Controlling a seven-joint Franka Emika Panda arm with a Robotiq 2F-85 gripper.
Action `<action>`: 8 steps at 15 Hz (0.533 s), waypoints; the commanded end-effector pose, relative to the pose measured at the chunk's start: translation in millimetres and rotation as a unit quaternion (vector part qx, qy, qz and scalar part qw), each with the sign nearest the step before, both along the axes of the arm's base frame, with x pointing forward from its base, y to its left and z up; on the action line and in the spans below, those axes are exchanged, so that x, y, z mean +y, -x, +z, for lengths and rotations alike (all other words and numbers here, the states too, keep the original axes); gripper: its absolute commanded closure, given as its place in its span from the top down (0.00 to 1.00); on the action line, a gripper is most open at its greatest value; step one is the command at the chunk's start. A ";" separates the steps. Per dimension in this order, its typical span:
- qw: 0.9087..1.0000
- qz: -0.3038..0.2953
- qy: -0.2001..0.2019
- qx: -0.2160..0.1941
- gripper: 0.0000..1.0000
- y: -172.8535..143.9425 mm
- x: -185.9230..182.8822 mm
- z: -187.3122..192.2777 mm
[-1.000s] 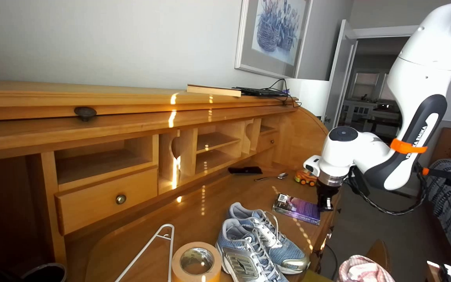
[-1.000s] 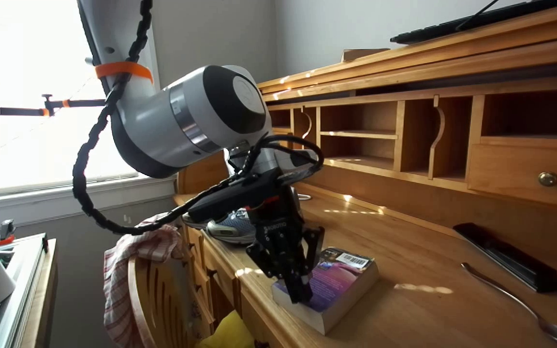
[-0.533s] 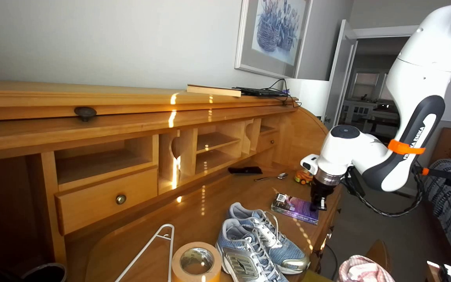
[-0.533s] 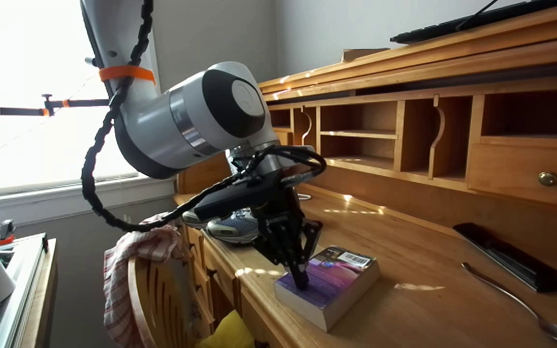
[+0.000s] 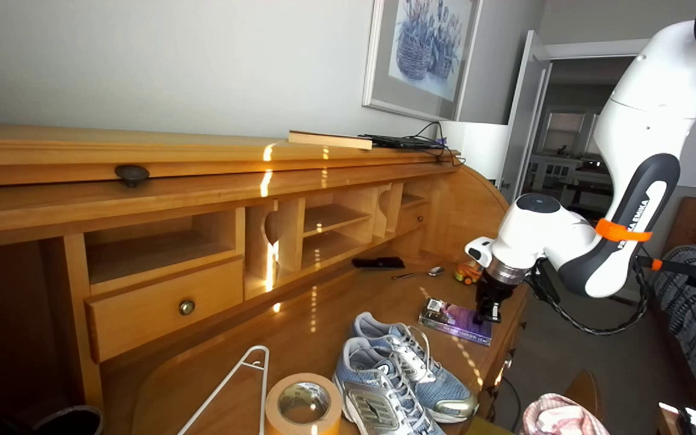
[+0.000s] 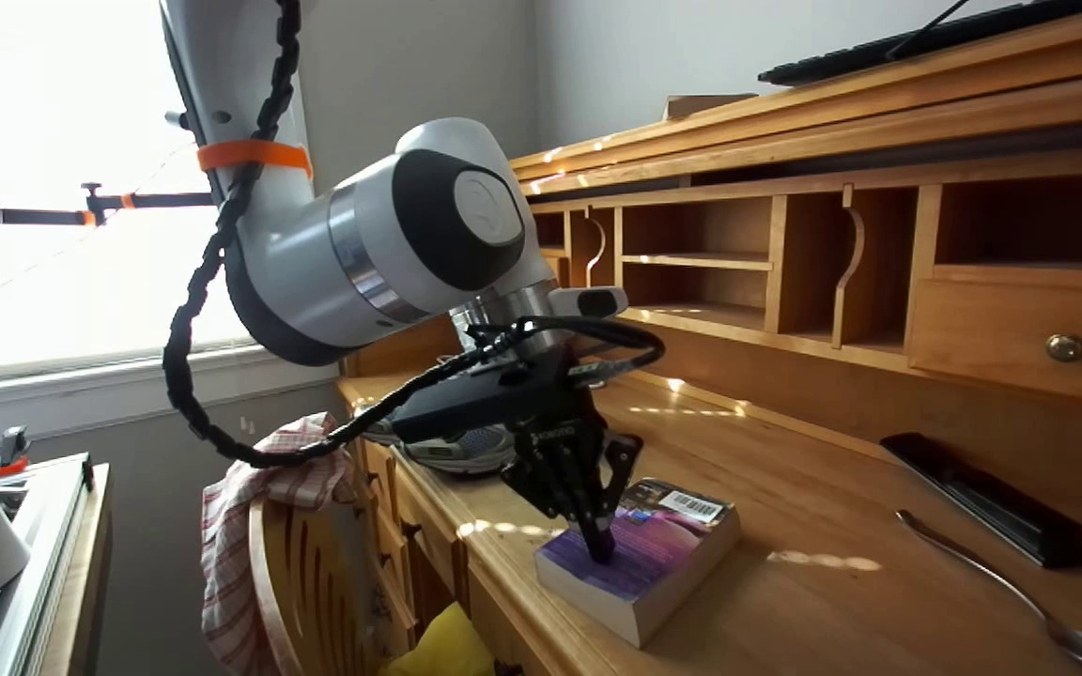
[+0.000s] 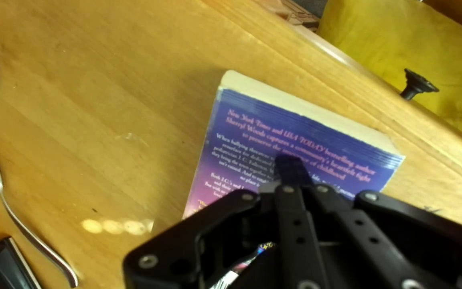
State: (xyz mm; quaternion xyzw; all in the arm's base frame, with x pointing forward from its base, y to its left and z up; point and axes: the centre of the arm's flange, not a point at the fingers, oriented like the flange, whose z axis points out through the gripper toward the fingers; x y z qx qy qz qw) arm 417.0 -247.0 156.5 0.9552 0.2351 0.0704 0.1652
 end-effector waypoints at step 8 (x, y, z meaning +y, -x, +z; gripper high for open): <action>0.994 -0.036 0.070 0.080 0.00 11.9 -39.1 -11.9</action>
